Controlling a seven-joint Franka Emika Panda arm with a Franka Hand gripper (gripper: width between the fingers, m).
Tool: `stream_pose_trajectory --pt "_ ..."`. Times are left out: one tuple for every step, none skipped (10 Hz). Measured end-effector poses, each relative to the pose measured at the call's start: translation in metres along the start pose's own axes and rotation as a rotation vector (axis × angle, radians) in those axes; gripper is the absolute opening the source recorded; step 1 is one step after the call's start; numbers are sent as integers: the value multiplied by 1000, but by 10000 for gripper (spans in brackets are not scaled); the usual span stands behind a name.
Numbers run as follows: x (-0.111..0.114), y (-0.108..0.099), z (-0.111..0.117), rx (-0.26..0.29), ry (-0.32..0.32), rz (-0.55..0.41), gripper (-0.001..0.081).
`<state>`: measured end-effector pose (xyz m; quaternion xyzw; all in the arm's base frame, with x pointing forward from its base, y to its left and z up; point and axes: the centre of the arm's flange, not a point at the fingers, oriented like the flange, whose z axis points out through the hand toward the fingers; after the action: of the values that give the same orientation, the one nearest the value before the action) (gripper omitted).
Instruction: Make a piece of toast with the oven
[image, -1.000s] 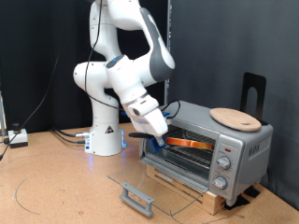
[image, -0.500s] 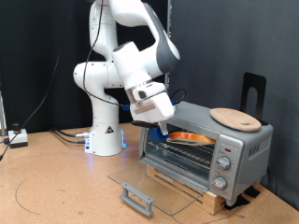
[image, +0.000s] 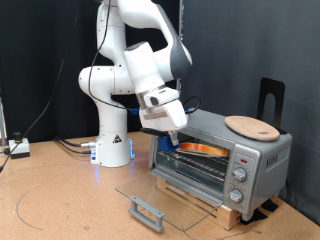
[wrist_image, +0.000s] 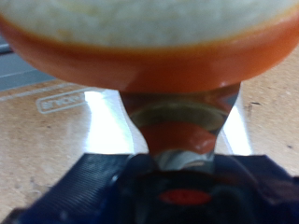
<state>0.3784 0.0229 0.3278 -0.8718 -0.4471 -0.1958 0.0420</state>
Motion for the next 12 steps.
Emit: stream_pose_trajectory --pt "-3 -5 4 19 -12 -3 429" --pt "-5 -9 8 33 -21 -6 429" --pt "-7 -12 10 43 -25 -3 429" --pt "-8 -13 11 46 -26 8 429" --pt "-8 -13 13 50 -21 25 429" --pt "-8 -15 14 55 -11 37 429" --pt "-6 -17 15 60 -1 45 429" --pt "-3 -20 16 65 6 47 429" --pt "-1 -23 17 72 6 44 429" --pt "-1 -25 18 79 2 39 429" --pt "-4 -25 19 79 -12 28 429" --pt "-11 -20 19 58 -36 13 429"
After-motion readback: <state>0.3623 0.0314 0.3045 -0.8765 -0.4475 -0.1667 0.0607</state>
